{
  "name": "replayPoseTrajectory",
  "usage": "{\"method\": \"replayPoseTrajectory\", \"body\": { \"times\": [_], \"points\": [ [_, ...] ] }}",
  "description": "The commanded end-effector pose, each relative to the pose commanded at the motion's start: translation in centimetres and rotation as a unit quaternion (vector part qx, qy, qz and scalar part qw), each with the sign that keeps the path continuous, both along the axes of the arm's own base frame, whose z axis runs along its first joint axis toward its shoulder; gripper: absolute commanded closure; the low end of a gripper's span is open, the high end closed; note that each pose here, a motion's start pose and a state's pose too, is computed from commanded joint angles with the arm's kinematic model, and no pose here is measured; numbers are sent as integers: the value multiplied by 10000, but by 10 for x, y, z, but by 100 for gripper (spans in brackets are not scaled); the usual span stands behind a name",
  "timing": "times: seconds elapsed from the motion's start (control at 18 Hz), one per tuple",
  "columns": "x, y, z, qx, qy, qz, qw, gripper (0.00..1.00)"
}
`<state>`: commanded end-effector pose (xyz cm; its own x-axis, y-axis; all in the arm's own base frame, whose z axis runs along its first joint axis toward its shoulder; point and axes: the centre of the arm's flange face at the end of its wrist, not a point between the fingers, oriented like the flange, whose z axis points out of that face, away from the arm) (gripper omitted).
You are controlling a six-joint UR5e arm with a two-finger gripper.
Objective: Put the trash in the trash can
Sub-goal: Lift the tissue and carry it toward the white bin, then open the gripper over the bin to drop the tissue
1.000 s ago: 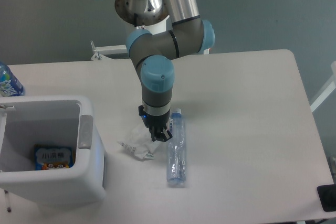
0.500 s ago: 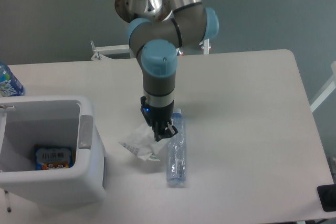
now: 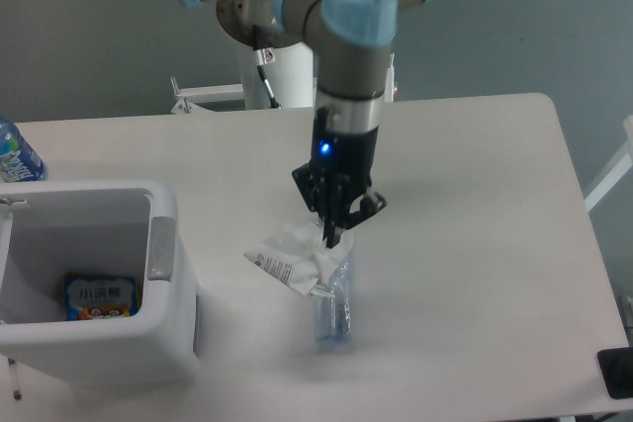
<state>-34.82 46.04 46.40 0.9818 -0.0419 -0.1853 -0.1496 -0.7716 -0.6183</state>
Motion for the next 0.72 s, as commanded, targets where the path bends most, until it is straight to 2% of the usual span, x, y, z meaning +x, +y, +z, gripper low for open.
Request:
{"method": "replayPoseTrajectory", "body": {
  "times": [0.11,0.33,0.72],
  "points": [
    [4,3,23,265,-250,327,9988,100],
    [27,9,60,773,-940,867,9888,100],
    [105,50,82,913,-1450,654,9830,100]
  ]
}}
